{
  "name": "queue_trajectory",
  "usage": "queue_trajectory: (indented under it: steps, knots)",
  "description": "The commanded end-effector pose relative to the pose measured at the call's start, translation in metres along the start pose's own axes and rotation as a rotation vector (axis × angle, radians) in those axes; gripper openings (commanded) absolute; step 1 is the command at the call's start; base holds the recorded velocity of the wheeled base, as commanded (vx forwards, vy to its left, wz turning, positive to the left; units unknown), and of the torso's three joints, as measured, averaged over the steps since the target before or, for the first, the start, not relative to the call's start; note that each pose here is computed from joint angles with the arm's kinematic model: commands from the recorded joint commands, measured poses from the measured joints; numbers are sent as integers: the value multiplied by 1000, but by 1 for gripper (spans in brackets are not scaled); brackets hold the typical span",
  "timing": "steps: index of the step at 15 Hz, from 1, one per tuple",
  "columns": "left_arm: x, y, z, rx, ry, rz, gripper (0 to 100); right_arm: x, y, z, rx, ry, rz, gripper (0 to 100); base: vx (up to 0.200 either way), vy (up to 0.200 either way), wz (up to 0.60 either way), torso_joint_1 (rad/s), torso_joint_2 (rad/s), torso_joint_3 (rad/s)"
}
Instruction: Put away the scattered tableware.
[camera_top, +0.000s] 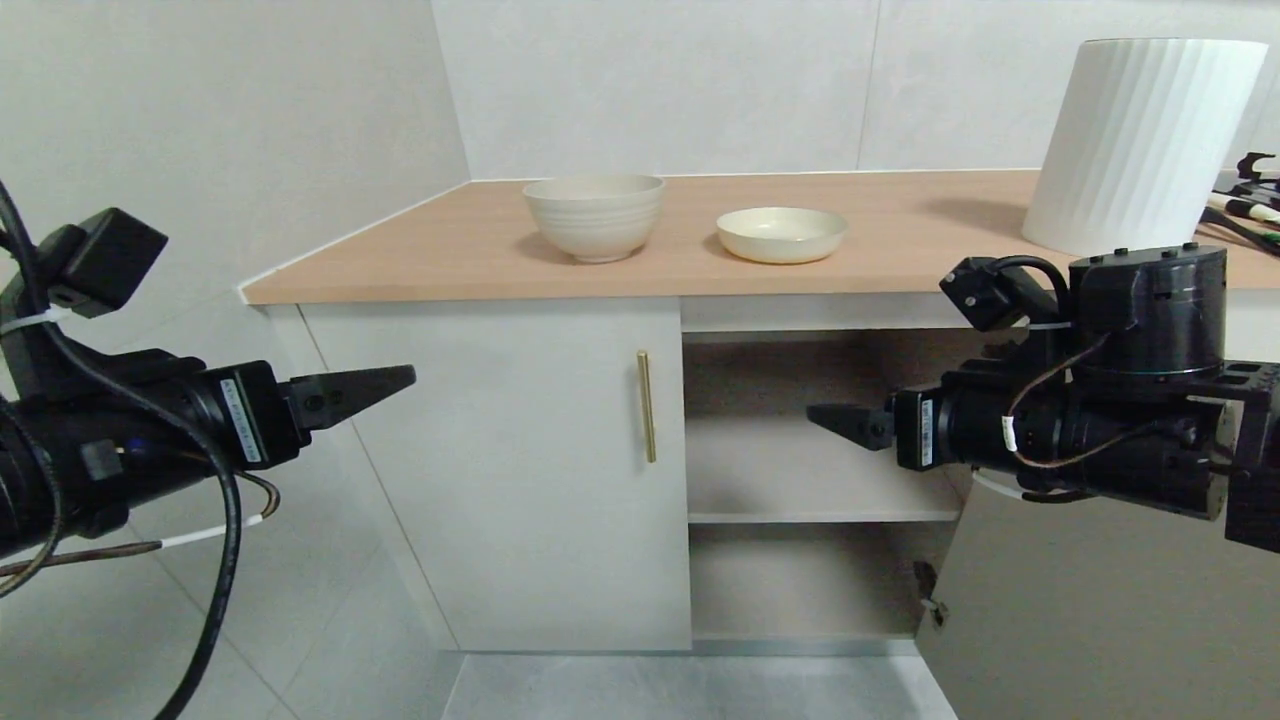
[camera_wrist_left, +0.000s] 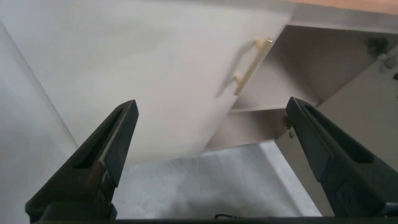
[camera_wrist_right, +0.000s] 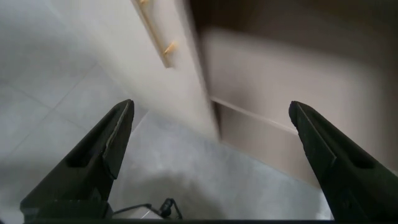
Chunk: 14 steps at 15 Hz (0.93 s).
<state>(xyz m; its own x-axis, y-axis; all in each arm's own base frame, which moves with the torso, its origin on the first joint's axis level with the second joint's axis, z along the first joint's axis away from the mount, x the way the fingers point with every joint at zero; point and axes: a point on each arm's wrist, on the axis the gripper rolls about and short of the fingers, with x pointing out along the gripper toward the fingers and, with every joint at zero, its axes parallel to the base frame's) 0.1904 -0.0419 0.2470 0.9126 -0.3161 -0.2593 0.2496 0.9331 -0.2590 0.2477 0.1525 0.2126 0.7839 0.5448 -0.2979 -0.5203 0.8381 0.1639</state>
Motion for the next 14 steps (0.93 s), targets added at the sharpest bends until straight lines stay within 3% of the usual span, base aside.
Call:
queue_trajectory:
  steps: [1, 9, 14]
  knots:
    - [-1, -3, -1, 4, 2, -16, 100, -2, 0, 1, 0, -7, 2, 100, 0, 0, 0, 0, 0, 0]
    - [0, -6, -2, 10, 13, -27, 100, -17, 3, 10, -4, -52, 9, 100, 0, 0, 0, 0, 0, 0]
    - [-2, -6, 0, -1, 30, -11, 100, -30, 4, 12, -3, -29, 18, 100, 160, 0, 0, -1, 1, 3]
